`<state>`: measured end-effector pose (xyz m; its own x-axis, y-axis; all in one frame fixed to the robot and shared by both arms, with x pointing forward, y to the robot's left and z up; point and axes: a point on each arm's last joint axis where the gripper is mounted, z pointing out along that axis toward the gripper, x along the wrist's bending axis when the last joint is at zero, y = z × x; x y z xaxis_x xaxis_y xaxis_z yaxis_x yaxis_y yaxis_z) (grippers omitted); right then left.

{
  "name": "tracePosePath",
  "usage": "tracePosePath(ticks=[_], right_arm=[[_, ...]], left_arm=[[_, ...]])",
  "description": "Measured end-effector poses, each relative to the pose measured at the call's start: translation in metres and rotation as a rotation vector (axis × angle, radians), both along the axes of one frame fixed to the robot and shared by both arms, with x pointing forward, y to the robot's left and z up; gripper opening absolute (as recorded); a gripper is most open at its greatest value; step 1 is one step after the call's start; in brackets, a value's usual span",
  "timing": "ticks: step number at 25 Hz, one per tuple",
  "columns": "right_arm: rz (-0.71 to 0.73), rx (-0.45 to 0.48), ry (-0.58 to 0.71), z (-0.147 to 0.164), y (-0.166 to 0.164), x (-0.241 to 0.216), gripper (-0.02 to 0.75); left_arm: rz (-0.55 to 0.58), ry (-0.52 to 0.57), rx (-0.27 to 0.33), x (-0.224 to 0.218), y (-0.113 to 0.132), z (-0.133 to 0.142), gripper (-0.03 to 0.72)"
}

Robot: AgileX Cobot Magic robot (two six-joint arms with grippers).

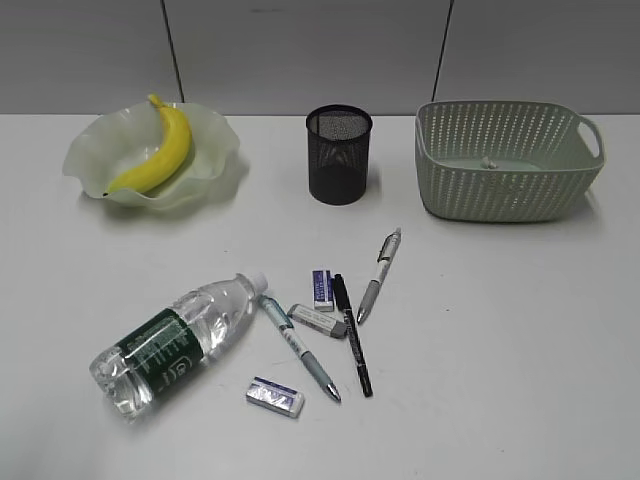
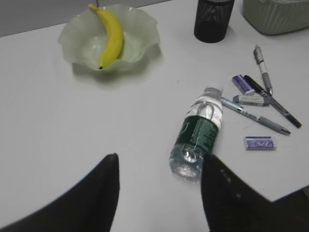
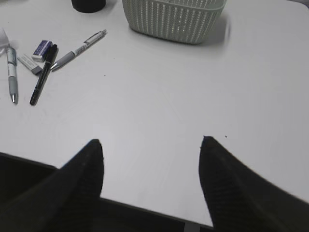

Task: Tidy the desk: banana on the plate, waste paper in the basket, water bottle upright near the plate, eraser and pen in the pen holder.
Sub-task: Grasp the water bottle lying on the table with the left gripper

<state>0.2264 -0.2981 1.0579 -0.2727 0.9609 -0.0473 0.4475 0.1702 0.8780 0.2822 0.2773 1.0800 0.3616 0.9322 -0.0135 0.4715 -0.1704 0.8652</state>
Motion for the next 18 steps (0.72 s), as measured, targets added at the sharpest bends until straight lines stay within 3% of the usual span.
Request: tracePosePath(ticks=[5,12,15,18], right_arm=[[0.001,0.013,-0.036,-0.002,0.002,0.007,0.494],[0.002,0.014,-0.043,-0.001,0.002,0.007,0.494],[0.002,0.014,-0.043,-0.001,0.002,0.007,0.494],[0.002,0.014,-0.043,-0.001,0.002,0.007,0.494]], left_arm=[[-0.070,0.053,-0.025,0.053,-0.016,0.002,0.406],[-0.166,0.306,-0.004,0.146,-0.041,-0.020,0.407],[-0.253,0.383,0.060,0.185,-0.064,-0.033,0.436],[-0.366,0.436,0.180,0.212,-0.094,-0.052,0.517]])
